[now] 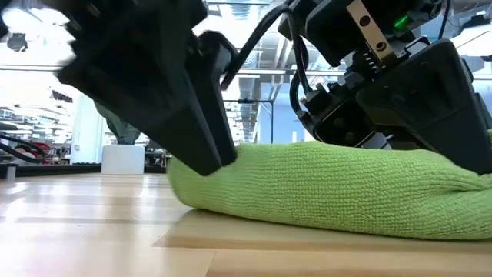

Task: Roll microfiber towels into tight, uniform cylinder then place into a basket
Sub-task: Roll the green microfiber cloth

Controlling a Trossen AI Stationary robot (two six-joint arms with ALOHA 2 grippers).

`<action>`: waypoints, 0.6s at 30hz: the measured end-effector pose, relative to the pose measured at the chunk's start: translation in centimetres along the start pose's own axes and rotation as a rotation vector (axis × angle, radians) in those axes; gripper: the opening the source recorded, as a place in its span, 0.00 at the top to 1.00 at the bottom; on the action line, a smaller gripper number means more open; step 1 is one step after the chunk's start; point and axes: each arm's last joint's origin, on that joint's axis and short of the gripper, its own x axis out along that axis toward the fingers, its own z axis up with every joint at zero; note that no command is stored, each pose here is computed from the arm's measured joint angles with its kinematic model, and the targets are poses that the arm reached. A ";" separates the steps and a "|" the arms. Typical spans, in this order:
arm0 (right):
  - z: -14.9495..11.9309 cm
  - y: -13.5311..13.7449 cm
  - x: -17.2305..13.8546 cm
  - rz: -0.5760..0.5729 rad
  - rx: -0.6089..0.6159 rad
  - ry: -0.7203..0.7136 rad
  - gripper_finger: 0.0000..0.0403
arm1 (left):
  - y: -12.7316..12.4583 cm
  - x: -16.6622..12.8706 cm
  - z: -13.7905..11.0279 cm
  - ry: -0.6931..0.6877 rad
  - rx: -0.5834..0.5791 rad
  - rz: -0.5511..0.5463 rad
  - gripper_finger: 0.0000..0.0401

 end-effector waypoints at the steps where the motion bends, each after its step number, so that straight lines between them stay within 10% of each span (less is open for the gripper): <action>1: 0.0 0.0 0.0 0.001 0.001 0.007 0.89 | 0.3 0.2 -0.1 0.006 -0.013 0.004 0.68; 18: -0.2 0.0 0.1 0.007 -0.018 0.038 0.89 | 1.2 0.7 -0.6 0.025 -0.058 0.043 0.68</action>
